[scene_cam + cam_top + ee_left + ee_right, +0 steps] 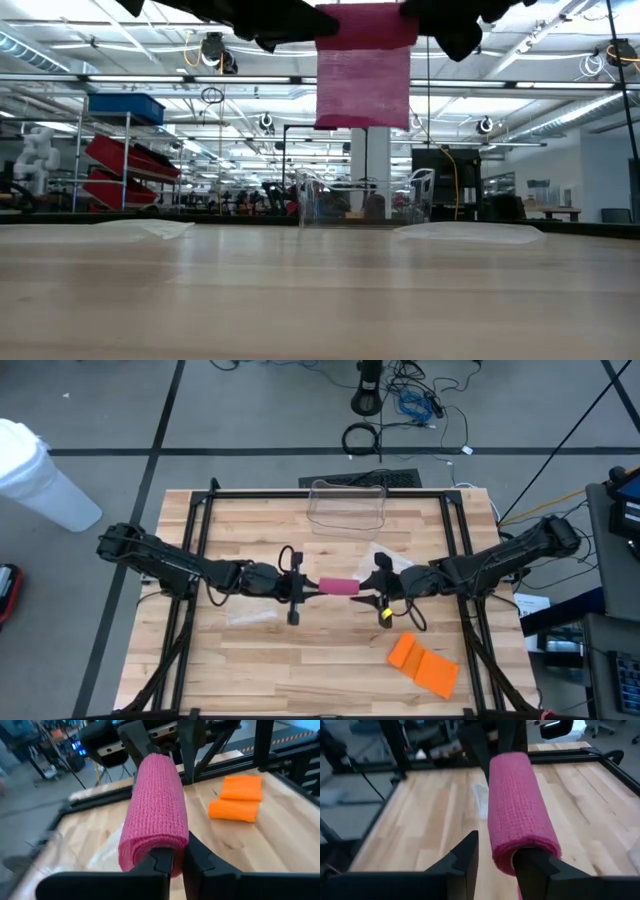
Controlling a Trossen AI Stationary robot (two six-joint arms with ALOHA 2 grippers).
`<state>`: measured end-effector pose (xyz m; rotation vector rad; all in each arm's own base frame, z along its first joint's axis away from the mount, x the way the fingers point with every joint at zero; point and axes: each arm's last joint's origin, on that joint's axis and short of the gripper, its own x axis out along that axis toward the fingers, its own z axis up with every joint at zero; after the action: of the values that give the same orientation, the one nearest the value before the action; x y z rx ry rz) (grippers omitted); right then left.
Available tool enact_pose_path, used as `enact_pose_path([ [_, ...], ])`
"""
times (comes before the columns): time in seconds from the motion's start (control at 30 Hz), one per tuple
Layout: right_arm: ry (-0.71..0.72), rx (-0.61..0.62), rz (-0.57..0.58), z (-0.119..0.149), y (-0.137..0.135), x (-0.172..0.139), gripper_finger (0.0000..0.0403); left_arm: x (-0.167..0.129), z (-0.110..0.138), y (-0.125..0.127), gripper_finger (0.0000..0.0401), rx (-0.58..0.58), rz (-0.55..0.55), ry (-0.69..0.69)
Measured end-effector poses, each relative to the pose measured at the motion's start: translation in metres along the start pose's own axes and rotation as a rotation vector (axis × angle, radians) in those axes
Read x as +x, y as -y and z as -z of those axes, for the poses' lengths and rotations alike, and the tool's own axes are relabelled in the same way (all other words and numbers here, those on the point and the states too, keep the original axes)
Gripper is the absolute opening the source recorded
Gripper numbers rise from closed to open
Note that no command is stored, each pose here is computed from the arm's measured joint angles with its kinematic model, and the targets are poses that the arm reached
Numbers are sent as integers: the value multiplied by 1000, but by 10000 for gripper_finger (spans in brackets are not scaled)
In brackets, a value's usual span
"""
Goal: Roll bandage
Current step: Roll the pink bandage
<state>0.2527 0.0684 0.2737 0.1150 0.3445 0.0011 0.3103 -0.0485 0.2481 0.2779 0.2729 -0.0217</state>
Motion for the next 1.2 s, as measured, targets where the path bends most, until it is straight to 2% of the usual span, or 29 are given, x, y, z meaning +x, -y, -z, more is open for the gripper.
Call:
enact_pose_path([
  [0.17, 15, 83, -44, -5, 7, 0, 95, 0, 2, 0, 17, 63, -1, -19],
  [0.3, 0, 107, -28, -3, 12, 5, 83, -1, 3, 5, 16, 126, 6, -34],
  [0.4, -14, 60, -21, -1, 14, 9, 62, -2, 3, 10, 16, 166, 29, -38],
  [0.53, -38, -20, -8, 3, 16, 14, 16, -2, 5, 13, 25, 140, 48, -45],
  [0.7, -57, -98, 67, 7, 14, 15, 10, -1, 7, 8, 93, -37, 99, -43],
  [0.8, -74, -186, 88, 9, 12, 14, 5, 1, 8, 2, 150, -140, 151, -31],
  [0.93, -84, -341, 158, 11, 7, 12, 5, 2, 7, -5, 212, -223, 149, -16],
  [1.03, -102, -450, 198, 14, 4, 14, 4, 2, 7, -6, 235, -235, 146, -11],
  [1.2, -151, -595, 203, 21, 3, 22, 4, 2, 8, -7, 237, -238, 117, -20],
])
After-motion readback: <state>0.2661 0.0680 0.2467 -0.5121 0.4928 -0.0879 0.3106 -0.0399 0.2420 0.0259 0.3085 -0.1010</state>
